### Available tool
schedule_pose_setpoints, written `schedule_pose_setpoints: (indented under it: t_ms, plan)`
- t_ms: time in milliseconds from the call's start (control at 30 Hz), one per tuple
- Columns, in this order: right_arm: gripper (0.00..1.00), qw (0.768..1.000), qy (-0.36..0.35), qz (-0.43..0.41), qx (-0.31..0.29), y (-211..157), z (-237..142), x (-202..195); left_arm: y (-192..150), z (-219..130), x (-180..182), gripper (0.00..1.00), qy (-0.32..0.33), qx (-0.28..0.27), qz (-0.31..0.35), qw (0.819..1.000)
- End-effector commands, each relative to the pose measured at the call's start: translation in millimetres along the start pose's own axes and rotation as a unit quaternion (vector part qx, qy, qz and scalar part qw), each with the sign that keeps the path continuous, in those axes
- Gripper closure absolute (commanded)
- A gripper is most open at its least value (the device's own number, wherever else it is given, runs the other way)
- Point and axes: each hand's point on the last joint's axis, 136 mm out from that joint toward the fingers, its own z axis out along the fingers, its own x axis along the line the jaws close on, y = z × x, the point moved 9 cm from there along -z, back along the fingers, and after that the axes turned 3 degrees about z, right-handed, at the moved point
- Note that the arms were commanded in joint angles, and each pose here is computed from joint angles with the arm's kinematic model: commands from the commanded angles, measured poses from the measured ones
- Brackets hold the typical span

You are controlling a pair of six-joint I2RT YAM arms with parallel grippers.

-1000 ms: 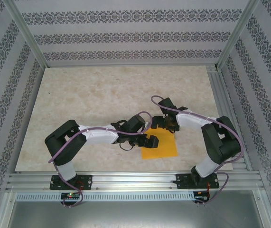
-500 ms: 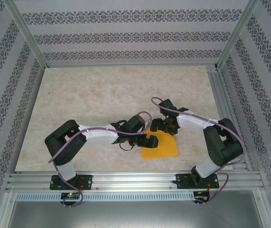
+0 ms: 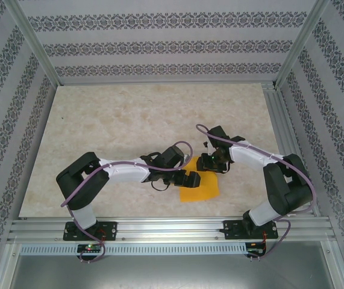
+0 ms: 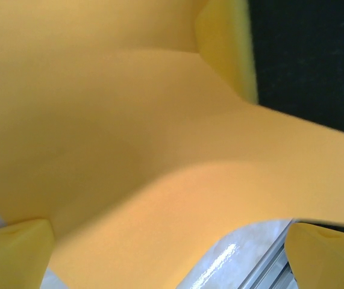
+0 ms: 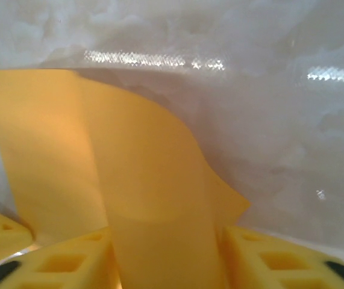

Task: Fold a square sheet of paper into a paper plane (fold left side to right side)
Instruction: Pick up the square sheet of paper from the bottom-center of the table.

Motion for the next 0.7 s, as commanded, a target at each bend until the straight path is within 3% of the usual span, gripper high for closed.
schedule_pose_setpoints:
  t_ms: [0,200,367,667]
  plan:
    - [0.61,0.998,0.054,0.012,-0.007,-1,-7,-3,10,-27,-15,0.01,-0.006,-0.034,0.021,0.999]
    - [0.67,0.989,0.131,0.044,-0.048,5,-28,-11,31,-88,-12,0.0,-0.018,-0.103,0.021,0.994]
    - [0.67,0.967,0.228,0.065,-0.094,15,-57,-14,42,-141,5,0.0,-0.038,-0.157,-0.006,0.987]
    - [0.68,0.905,0.386,0.024,-0.18,41,-139,10,52,-218,16,0.0,-0.177,-0.249,-0.023,0.952]
